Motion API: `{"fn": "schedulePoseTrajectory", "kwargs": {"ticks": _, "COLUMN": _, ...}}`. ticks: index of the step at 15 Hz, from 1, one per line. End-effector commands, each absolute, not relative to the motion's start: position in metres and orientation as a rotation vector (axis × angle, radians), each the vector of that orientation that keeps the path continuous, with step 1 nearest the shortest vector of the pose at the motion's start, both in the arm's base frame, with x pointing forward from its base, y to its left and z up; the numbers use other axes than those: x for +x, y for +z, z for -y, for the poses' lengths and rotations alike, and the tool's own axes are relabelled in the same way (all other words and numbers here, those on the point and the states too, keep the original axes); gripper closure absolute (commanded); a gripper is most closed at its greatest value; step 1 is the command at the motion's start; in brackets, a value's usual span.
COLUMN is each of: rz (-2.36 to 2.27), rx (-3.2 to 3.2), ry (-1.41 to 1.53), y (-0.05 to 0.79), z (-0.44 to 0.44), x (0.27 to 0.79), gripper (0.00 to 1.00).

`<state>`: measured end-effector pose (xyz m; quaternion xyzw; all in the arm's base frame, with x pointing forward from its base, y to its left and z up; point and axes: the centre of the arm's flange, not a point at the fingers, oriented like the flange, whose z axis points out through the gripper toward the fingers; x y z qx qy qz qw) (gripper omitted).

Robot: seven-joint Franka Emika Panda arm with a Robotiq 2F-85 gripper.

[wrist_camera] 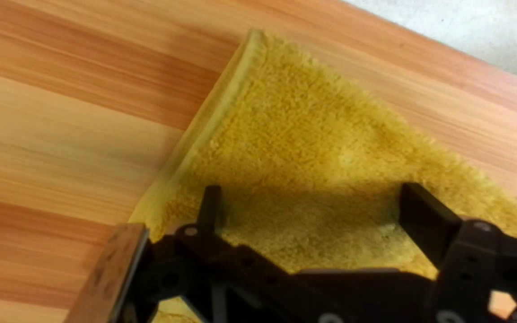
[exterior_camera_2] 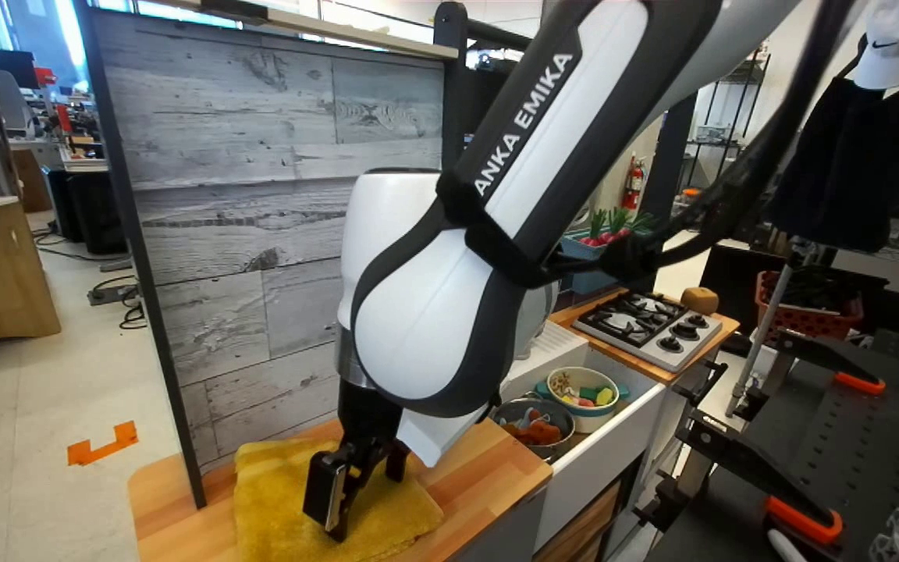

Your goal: Pick up the plush toys from the counter and stove and put them in the pots, then wipe the counter with the towel

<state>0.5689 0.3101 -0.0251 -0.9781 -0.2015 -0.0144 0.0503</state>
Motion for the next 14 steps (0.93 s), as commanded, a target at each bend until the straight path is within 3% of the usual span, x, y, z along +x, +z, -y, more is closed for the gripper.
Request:
{"fn": "schedulePoseTrajectory", "kwargs": {"ticks": 1, "rz": 0.483, "rx": -3.038, "ry": -0.025, "y": -0.031, "z": -0.274, "x": 0.593, "gripper": 0.0}}
{"fn": "schedulePoseTrajectory", "kwargs": {"ticks": 6, "rz": 0.317, "rx": -3.103, "ry": -0.028, "y": -0.009, "z": -0.212, "x": 0.616, "gripper": 0.0}}
{"fn": "schedulePoseTrajectory", "kwargs": {"ticks": 14, "rz": 0.496, "rx": -2.985, "ry": 0.092, "y": -0.066, "z": -0.274, "x": 0.594, "gripper": 0.0}}
